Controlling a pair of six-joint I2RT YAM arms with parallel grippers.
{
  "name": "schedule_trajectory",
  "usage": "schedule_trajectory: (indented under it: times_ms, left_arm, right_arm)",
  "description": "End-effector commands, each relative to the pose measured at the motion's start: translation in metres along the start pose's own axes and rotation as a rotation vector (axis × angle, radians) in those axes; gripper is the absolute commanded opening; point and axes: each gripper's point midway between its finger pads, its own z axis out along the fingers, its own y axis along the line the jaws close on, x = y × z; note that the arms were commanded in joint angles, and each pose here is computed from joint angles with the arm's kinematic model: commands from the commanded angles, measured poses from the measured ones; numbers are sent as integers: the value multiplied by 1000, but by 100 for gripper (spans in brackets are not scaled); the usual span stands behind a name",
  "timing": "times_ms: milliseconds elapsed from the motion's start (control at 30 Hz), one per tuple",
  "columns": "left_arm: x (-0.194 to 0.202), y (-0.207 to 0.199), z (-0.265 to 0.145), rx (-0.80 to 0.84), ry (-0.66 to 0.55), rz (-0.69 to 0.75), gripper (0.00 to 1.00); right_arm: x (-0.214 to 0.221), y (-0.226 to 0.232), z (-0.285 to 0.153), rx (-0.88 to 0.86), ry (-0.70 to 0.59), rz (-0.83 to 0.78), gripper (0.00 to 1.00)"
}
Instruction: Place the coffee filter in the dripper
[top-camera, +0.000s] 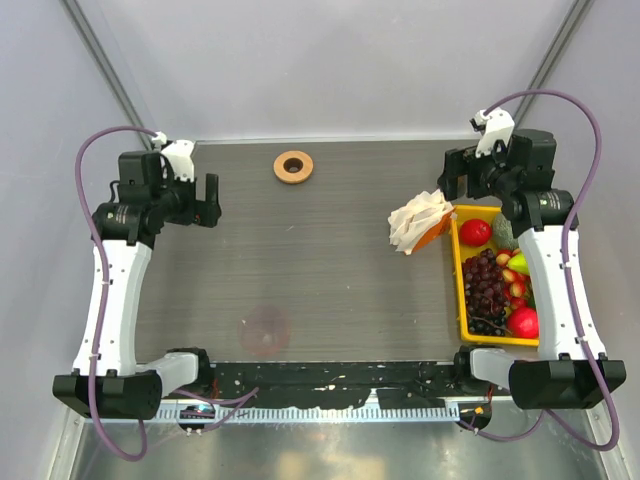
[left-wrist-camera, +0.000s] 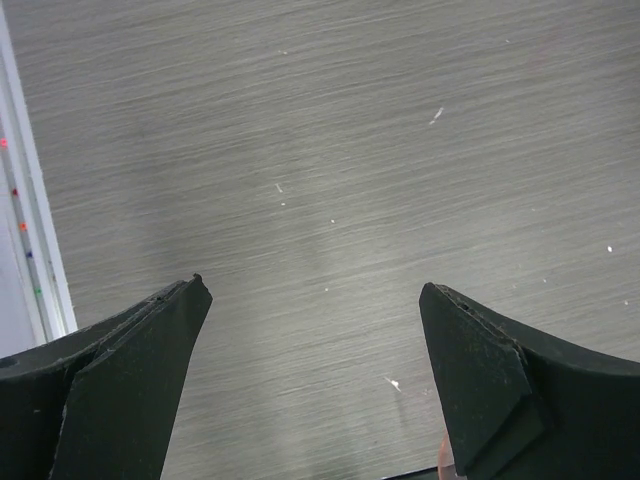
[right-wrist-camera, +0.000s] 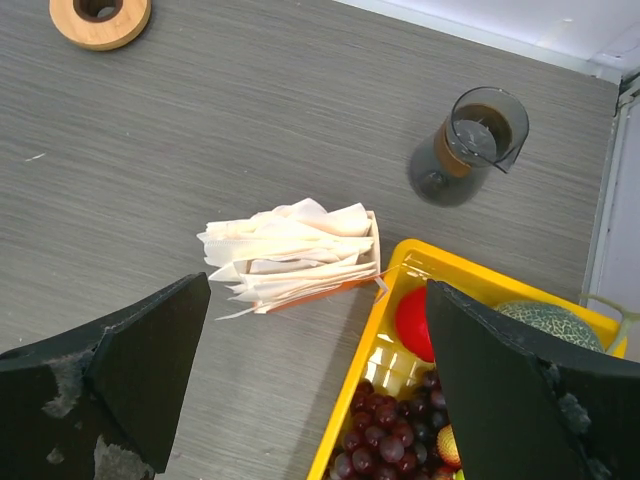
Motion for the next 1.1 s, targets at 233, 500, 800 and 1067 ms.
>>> schedule_trajectory:
  times_ms: [233, 500, 800, 1067]
  left_arm:
    - [-32, 12, -4, -45, -152, 153, 99]
    - [-26, -9, -4, 95, -117, 246, 99]
    - [-40, -9, -8, 93, -154, 261, 99]
    - [-39, -11, -7, 113, -144, 275, 99]
  right_arm:
    - [-20, -45, 30, 137, -5, -76, 96]
    - [16, -87, 76, 129, 160, -117, 95]
    - [53, -124, 127, 149, 301, -93, 96]
    - [76, -145, 169, 185, 338, -103, 95]
